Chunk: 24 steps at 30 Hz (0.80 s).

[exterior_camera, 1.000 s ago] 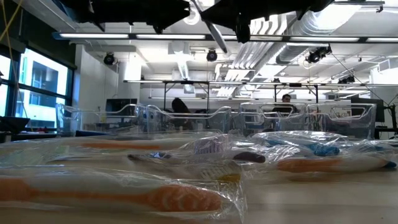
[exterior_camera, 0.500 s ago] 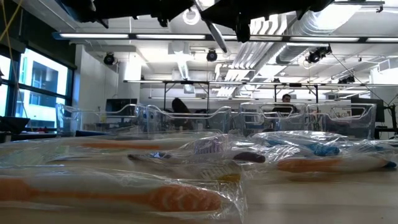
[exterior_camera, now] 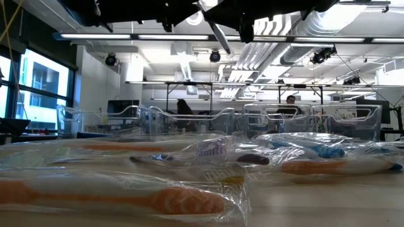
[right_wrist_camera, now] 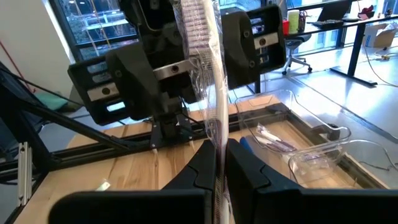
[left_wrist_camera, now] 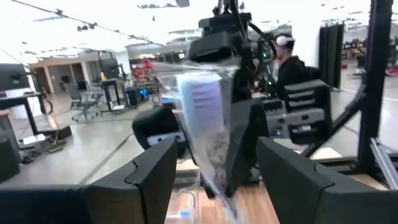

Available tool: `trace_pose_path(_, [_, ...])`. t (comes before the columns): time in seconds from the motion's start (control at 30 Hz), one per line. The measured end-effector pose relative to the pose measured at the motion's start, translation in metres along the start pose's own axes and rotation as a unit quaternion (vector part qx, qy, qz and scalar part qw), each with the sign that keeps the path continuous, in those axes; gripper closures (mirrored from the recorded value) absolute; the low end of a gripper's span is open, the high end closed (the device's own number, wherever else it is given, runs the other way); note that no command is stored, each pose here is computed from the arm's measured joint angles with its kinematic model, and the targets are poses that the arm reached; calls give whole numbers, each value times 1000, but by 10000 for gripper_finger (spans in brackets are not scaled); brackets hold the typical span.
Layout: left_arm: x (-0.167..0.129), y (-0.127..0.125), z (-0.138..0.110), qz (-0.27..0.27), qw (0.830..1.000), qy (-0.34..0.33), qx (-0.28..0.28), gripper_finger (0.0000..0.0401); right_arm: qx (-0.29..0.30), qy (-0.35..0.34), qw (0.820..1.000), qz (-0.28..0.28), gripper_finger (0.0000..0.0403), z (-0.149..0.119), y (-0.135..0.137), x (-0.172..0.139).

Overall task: Pick & Place Toothbrushes
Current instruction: Put the violet toothbrush into the left transparent bin

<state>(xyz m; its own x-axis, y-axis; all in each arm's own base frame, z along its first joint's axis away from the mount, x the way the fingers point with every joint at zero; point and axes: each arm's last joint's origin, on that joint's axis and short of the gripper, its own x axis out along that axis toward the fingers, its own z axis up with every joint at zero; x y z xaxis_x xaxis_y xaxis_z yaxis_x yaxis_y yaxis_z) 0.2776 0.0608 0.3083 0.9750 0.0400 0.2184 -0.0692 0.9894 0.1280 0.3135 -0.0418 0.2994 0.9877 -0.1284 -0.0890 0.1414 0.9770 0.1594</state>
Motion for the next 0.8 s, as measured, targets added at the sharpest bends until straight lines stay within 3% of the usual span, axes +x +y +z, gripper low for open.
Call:
trace_pose_path(0.47, [16,4,3,12,1000,-7,7,197,0,0,1000,0,393,0,0,0])
trace_pose_path(0.8, [17,4,2,11,1000,-4,7,307,-4,0,1000,0,393,0,0,0])
